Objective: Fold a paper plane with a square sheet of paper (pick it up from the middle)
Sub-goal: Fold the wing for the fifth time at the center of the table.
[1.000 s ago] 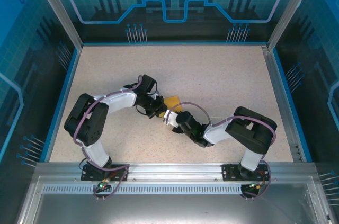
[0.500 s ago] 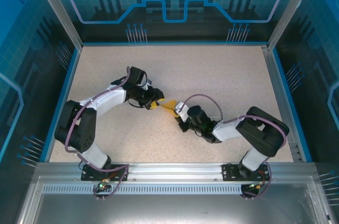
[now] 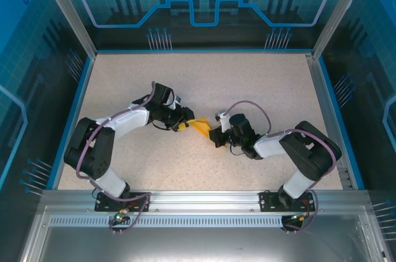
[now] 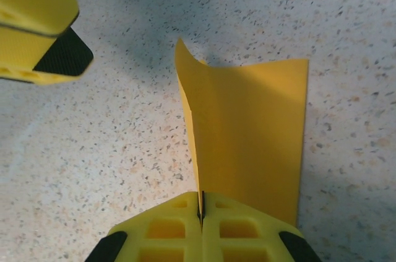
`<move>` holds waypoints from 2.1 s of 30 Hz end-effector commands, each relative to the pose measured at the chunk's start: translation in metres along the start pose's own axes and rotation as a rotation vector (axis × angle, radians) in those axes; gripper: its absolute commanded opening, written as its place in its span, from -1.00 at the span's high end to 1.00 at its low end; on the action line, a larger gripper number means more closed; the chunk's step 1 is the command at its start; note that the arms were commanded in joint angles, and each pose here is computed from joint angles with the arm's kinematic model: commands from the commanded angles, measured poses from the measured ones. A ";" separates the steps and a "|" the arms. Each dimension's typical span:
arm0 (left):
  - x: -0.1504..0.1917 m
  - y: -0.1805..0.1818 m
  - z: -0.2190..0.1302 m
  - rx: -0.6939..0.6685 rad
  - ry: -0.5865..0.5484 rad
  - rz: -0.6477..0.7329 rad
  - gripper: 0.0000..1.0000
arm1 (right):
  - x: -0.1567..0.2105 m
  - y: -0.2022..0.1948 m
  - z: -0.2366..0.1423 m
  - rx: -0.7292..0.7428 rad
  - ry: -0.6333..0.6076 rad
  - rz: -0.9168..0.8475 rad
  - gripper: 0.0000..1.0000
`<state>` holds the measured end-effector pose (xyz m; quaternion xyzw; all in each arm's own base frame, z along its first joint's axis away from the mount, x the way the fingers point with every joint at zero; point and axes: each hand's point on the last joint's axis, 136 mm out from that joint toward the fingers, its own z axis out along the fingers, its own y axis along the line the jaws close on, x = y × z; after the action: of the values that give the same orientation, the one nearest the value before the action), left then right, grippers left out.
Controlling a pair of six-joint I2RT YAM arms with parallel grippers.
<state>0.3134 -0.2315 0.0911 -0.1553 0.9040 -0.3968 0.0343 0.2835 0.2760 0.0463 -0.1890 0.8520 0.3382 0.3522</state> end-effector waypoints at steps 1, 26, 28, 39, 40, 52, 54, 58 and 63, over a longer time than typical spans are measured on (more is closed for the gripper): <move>0.008 -0.009 0.005 0.057 0.024 0.063 0.09 | -0.005 0.008 0.005 -0.066 0.012 0.099 1.00; 0.018 -0.008 0.035 0.141 0.072 0.112 0.32 | 0.001 -0.006 0.014 -0.156 0.074 0.479 1.00; 0.019 -0.009 0.038 0.143 0.082 0.118 0.32 | 0.004 -0.009 0.015 -0.150 0.080 0.501 1.00; 0.021 -0.007 0.050 0.139 0.110 0.140 0.36 | 0.006 -0.018 0.013 -0.160 0.087 0.598 1.00; 0.022 -0.007 0.051 0.140 0.111 0.144 0.36 | 0.006 -0.018 0.013 -0.165 0.087 0.609 1.00; 0.014 -0.006 0.061 0.137 0.095 0.162 0.45 | 0.003 -0.016 0.013 -0.208 0.103 0.721 1.00; 0.013 -0.007 0.062 0.140 0.092 0.168 0.46 | 0.003 -0.016 0.013 -0.207 0.105 0.733 1.00; 0.011 -0.010 0.063 0.153 0.085 0.180 0.47 | 0.007 -0.020 0.014 -0.190 0.125 0.764 1.00; 0.008 -0.011 0.065 0.162 0.076 0.187 0.47 | 0.013 -0.025 0.016 -0.176 0.141 0.799 1.00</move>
<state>0.3135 -0.2787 0.0490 -0.0779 0.8851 -0.4577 0.0318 0.2905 0.2738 0.0236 0.0827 0.8476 0.5077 0.1302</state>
